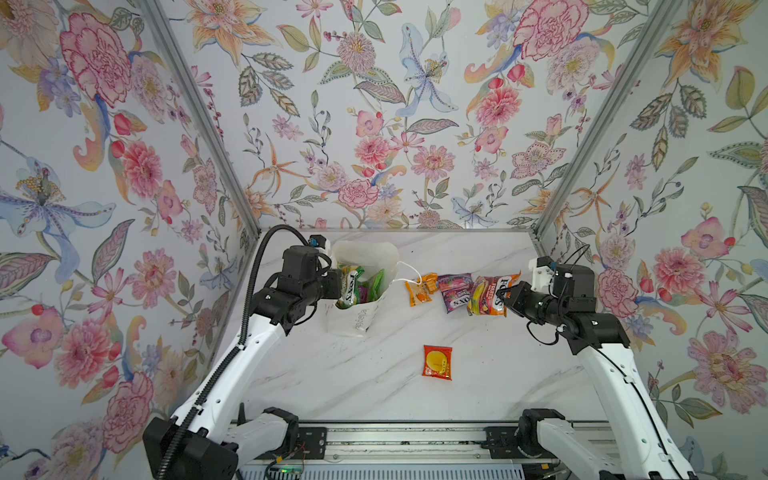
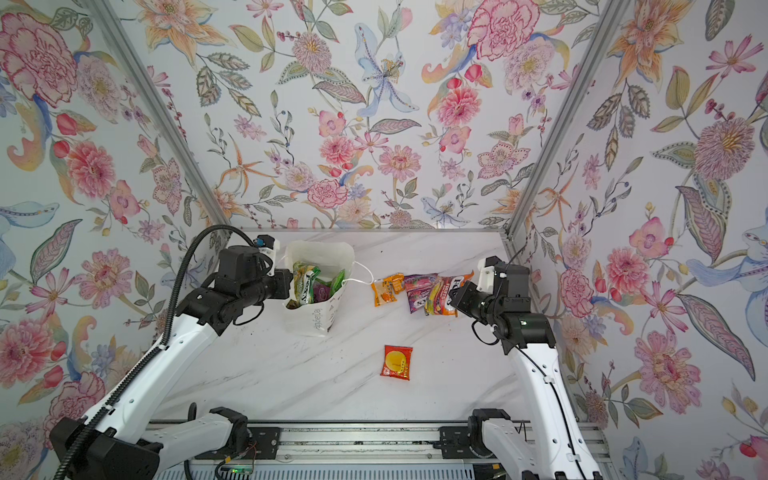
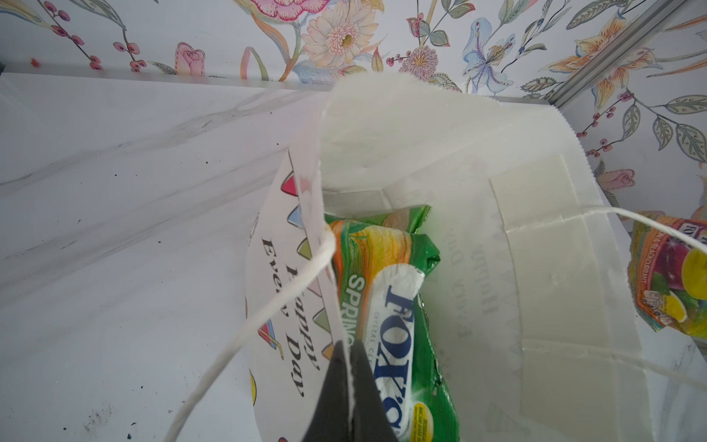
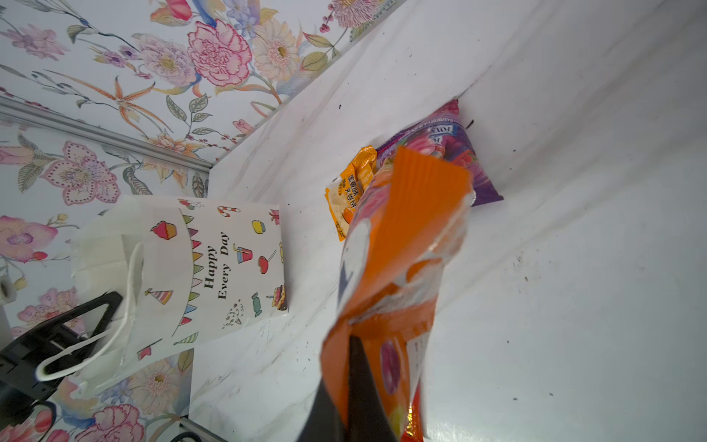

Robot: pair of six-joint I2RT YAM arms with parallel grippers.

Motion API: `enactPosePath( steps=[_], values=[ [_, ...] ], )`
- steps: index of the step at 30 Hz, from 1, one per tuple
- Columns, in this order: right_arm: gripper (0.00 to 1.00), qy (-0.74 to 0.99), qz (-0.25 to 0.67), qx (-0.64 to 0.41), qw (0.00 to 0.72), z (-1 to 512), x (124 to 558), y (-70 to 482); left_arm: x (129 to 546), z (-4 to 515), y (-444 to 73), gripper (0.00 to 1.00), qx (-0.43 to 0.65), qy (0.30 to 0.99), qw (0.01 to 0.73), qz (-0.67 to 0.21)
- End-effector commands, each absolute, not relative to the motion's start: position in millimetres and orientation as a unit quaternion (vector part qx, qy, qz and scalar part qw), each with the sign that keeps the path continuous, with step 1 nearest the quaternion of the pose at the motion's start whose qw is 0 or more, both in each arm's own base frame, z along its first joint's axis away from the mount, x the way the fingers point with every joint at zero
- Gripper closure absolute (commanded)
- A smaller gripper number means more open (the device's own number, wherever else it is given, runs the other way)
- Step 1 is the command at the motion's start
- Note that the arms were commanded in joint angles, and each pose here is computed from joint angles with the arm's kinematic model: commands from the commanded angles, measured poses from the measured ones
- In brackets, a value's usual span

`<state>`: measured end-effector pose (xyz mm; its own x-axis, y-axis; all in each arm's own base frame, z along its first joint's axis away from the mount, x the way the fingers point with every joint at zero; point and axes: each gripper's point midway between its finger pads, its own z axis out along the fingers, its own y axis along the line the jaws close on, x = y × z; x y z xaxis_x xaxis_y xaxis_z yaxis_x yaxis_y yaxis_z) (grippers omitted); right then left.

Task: Place the snacks into the paper bag
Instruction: 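Lift the orange Fox's bag with the right gripper off the table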

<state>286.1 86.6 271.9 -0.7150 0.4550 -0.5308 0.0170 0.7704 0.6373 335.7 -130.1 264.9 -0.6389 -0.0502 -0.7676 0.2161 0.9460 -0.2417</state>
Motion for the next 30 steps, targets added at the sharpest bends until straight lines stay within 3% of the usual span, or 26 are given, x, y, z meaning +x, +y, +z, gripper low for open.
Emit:
enactPosePath(
  steps=[1, 20, 30],
  values=[
    [1.00, 0.863, 0.303, 0.116, 0.388, 308.7, 287.1, 90.9, 338.5, 288.5, -132.2, 1.00, 0.048, 0.867, 0.462, -0.178],
    [1.00, 0.817, 0.303, 0.005, 0.490, 447.1, 288.8, 151.8, 340.4, 288.0, -135.7, 1.00, 0.052, 0.866, 0.461, -0.185],
    [1.00, 0.803, 0.308, -0.043, 0.508, 481.4, 288.5, 189.3, 340.2, 285.6, -136.3, 1.00, 0.055, 0.868, 0.459, -0.184]
  ],
)
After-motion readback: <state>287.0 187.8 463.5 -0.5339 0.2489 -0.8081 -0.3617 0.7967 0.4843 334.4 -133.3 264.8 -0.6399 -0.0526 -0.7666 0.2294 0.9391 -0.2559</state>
